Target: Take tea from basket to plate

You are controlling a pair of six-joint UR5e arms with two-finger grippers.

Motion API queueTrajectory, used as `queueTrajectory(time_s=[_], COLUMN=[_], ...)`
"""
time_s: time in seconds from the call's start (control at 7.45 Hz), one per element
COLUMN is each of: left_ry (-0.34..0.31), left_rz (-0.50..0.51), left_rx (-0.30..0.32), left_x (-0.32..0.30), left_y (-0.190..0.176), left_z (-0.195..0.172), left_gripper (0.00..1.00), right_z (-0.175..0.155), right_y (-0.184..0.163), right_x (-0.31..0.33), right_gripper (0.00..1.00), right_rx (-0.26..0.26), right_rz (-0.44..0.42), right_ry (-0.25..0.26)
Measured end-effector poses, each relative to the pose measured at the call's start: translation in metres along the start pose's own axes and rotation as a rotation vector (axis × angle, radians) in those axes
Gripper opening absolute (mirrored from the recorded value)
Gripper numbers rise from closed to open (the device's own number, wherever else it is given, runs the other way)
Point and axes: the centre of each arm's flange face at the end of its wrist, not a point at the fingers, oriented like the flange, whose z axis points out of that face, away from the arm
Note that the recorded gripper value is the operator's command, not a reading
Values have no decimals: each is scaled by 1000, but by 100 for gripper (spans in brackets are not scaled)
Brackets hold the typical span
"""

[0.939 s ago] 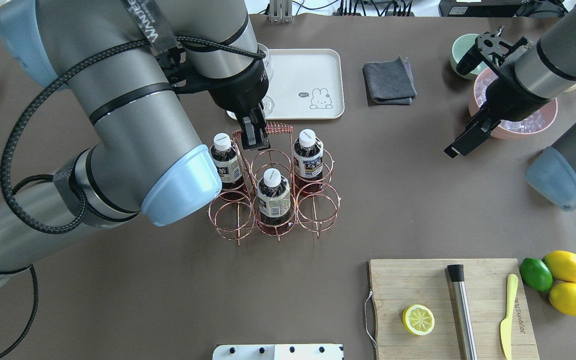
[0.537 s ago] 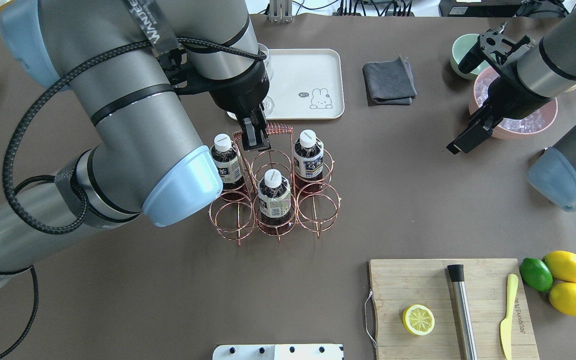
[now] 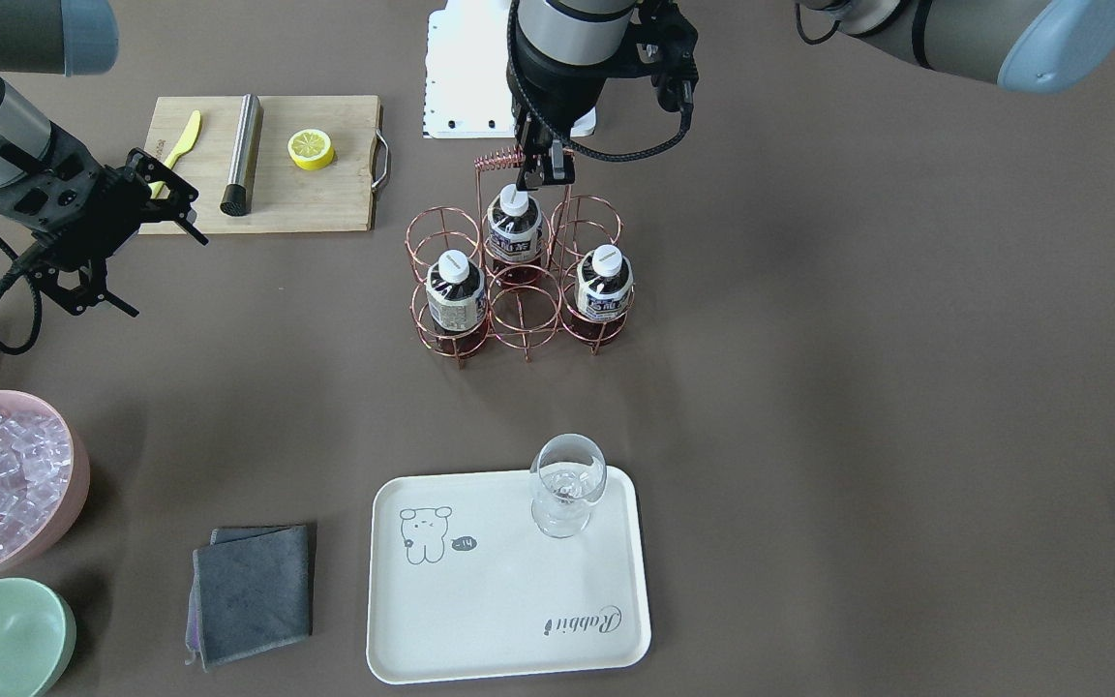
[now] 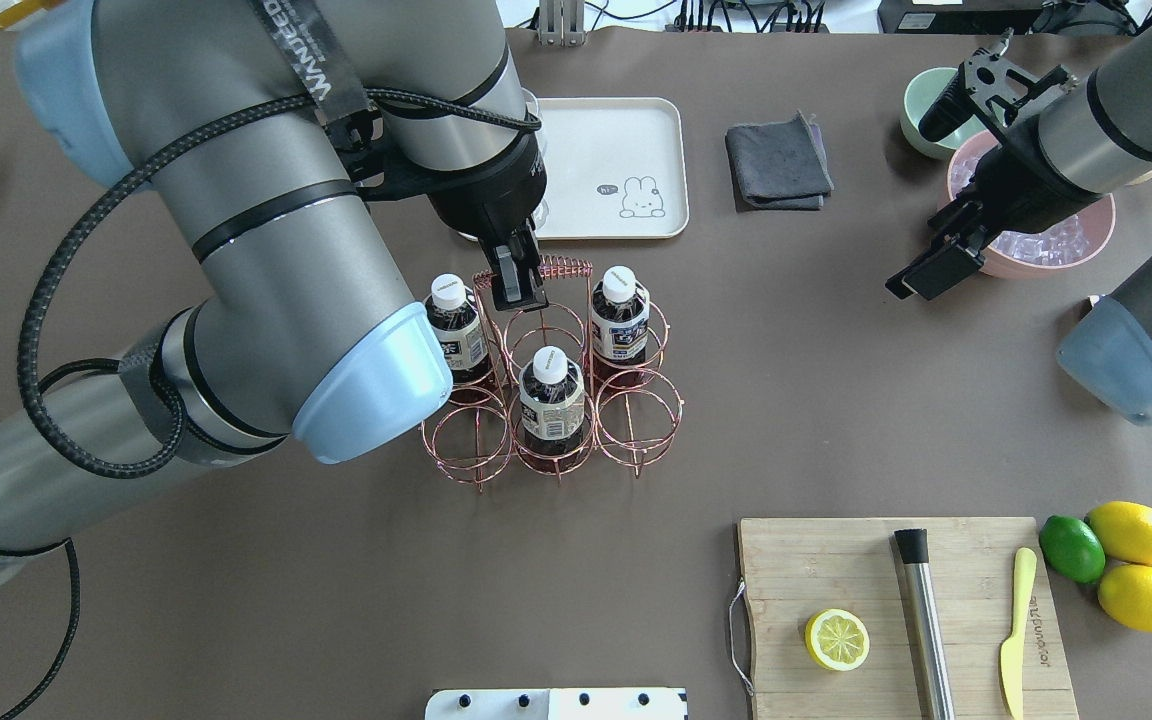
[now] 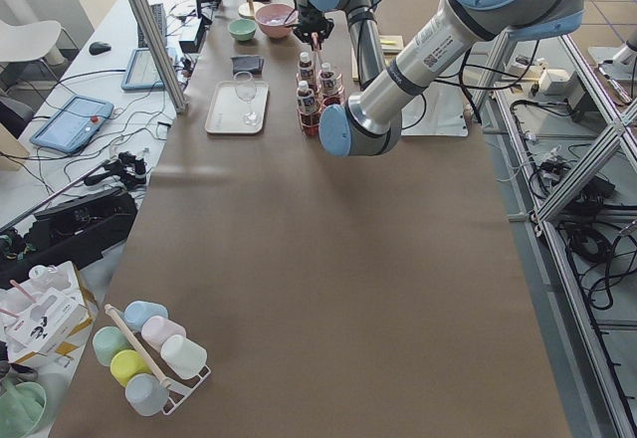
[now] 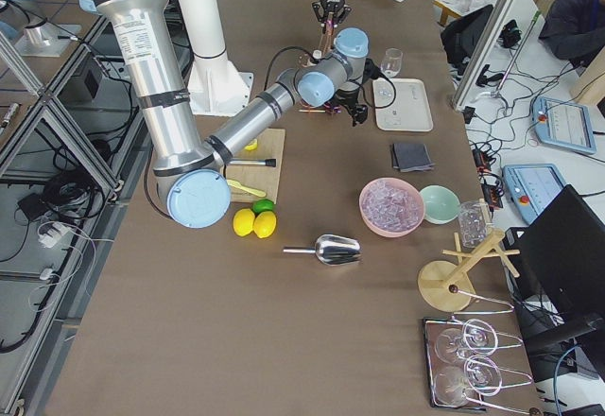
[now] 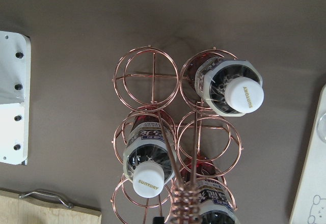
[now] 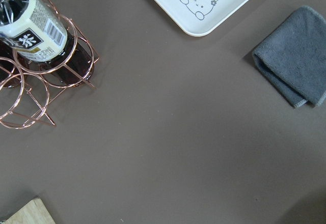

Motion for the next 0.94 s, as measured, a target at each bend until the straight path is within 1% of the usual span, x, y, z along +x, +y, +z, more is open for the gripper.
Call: queueTrajectory(time_s=[0.13,0.27,0.4,0.54,0.67,0.8,0.94], left_ry=[0,0,-1,-1,-2,-2,-2], left_rz=[0,0,-1,-1,-2,-2,-2], left_rx=[-1,-2,-2,-2,-2,-2,-2], left_x=[0,-1,-1,-1,-1,-1,-1], left_y=[0,0,0,0,0,0,0], left_z=[0,0,0,0,0,0,0], left_gripper=[0,0,0,0,0,0,0], right_z=[-5,-11,-17,-22,-26,-30,-37], right_y=[0,-2,-6,-10,-12,-15,-20], right_x=[1,4,3,0,-3,-7,-14], right_gripper=[100,100,100,100,100,100,100], right_rx=[11,39,86,138,169,190,208], right_rz=[-2,-8,-3,-1,-3,-7,-6], right_ry=[13,56,84,93,94,91,74])
